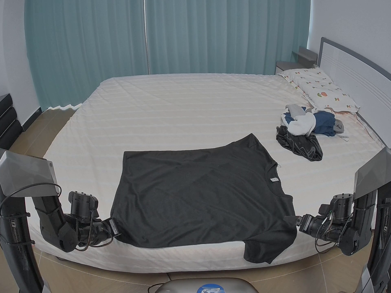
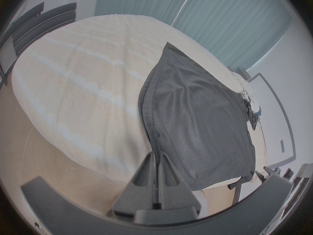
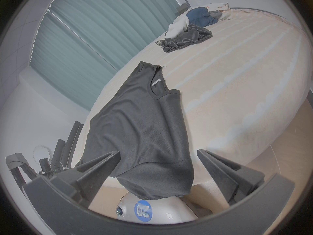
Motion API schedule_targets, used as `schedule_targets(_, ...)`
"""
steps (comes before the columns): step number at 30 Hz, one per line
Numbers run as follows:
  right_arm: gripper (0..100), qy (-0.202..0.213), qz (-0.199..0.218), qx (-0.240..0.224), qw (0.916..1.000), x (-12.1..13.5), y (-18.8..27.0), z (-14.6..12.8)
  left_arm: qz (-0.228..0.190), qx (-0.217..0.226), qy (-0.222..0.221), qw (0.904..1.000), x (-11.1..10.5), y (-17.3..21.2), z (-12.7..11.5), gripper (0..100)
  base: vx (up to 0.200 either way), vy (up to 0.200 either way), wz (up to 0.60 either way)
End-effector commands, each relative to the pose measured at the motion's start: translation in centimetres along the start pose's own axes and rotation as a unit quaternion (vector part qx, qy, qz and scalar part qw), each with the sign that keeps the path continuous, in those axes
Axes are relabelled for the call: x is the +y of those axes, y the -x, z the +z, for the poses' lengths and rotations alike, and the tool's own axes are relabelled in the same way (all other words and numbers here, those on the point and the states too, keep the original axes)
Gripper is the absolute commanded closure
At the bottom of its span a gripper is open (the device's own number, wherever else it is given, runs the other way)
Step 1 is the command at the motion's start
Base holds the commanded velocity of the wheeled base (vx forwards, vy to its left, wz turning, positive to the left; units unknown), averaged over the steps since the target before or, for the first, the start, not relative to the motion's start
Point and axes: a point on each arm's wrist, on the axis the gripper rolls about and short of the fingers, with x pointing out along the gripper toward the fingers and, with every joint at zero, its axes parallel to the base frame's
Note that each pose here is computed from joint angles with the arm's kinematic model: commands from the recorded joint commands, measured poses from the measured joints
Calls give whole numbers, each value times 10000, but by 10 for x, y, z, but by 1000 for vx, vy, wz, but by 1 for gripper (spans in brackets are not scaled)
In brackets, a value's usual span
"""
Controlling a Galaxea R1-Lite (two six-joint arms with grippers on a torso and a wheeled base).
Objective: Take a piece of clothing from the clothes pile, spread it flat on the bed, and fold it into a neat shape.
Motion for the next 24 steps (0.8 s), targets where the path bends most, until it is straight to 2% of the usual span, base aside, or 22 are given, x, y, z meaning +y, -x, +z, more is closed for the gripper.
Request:
schedule_targets(1, 0, 7, -32, 34, 10000, -4, -6, -2, -47, -77, 51, 9999, -2, 3, 3, 100, 0, 0, 0)
schedule_targets(7, 0, 58, 20, 27, 10000, -7, -25, -3, -56, -90, 134, 9999, -2, 4, 4, 100, 0, 0, 0)
schedule_targets(8, 100, 65, 28, 25, 10000, -8, -29, -3, -67, -92, 141, 9998, -2, 4, 4, 100, 0, 0, 0)
schedule_targets(12, 100, 99, 69, -81, 9999, -10, -43, 1, -36, -77, 163, 9998, -1, 5, 3, 100, 0, 0, 0)
schedule_targets(16, 100, 179, 242, -500, 9983, -5, -49, 22, -51, -105, 202, 9997, -1, 4, 5, 100, 0, 0, 0)
schedule_targets(24, 100, 369, 457, -812, 9950, 4, -71, 47, -88, -154, 379, 9991, -3, 5, 7, 100, 0, 0, 0)
